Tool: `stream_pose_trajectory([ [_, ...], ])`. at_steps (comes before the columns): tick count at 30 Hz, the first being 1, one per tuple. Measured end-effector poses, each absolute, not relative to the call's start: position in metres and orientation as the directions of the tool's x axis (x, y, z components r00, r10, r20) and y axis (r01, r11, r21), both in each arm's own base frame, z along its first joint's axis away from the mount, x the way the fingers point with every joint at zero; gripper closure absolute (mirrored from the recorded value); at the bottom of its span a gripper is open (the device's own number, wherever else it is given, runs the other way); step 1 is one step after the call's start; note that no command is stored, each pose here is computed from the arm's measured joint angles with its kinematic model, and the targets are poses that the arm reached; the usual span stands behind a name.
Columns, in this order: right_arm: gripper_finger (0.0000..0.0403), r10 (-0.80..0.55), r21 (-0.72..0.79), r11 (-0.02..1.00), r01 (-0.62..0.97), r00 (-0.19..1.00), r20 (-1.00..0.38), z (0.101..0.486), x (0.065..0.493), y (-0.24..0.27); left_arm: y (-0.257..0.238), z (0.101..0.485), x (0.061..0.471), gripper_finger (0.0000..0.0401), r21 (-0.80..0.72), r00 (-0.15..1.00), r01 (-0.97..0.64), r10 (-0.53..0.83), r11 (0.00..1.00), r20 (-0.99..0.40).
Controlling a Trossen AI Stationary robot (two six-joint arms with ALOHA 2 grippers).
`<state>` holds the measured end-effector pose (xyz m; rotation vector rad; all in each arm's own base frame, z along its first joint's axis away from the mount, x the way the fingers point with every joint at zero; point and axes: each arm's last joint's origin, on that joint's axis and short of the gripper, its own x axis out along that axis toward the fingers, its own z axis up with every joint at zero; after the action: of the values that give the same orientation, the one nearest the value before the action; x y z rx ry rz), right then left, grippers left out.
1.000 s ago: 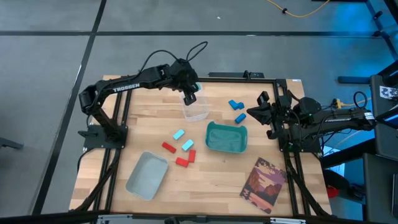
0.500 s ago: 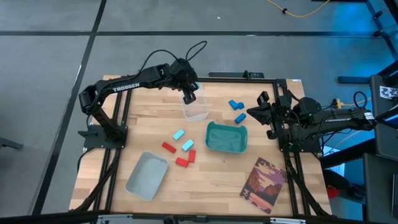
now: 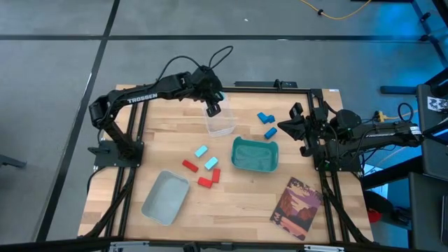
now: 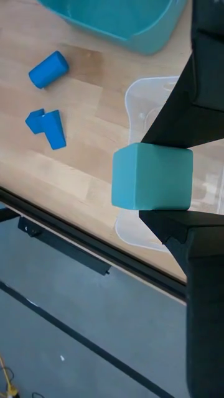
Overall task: Sort & place blocks by color
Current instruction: Put the light blue block into the transparent bin
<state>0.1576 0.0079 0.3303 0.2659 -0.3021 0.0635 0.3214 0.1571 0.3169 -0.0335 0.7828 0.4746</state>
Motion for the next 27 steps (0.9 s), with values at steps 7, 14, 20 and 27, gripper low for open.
stream_pose_trajectory([
  [7, 0.0385, 0.009, 0.257, 0.962, -0.090, 0.953, 0.301, 0.330, 0.158, 0.008, 0.157, 0.317, 0.321, 0.0277, 0.140, 0.608, -0.432, 0.402, 0.891, -0.685],
  [14, 0.0385, -0.008, 0.261, 0.962, -0.073, 0.955, 0.297, 0.329, 0.159, 0.007, 0.161, 0.292, 0.321, 0.0277, 0.139, 0.600, -0.453, 0.416, 0.881, -0.683],
  [20, 0.0385, -0.035, 0.267, 0.963, -0.044, 0.958, 0.285, 0.328, 0.161, 0.006, 0.161, 0.250, 0.311, 0.0277, 0.103, 0.574, -0.451, 0.376, 0.887, -0.727],
  [27, 0.0385, -0.035, 0.265, 0.964, -0.036, 0.965, 0.259, 0.324, 0.166, 0.007, 0.166, 0.217, 0.332, 0.0277, 0.023, 0.551, -0.467, 0.311, 0.884, -0.774],
])
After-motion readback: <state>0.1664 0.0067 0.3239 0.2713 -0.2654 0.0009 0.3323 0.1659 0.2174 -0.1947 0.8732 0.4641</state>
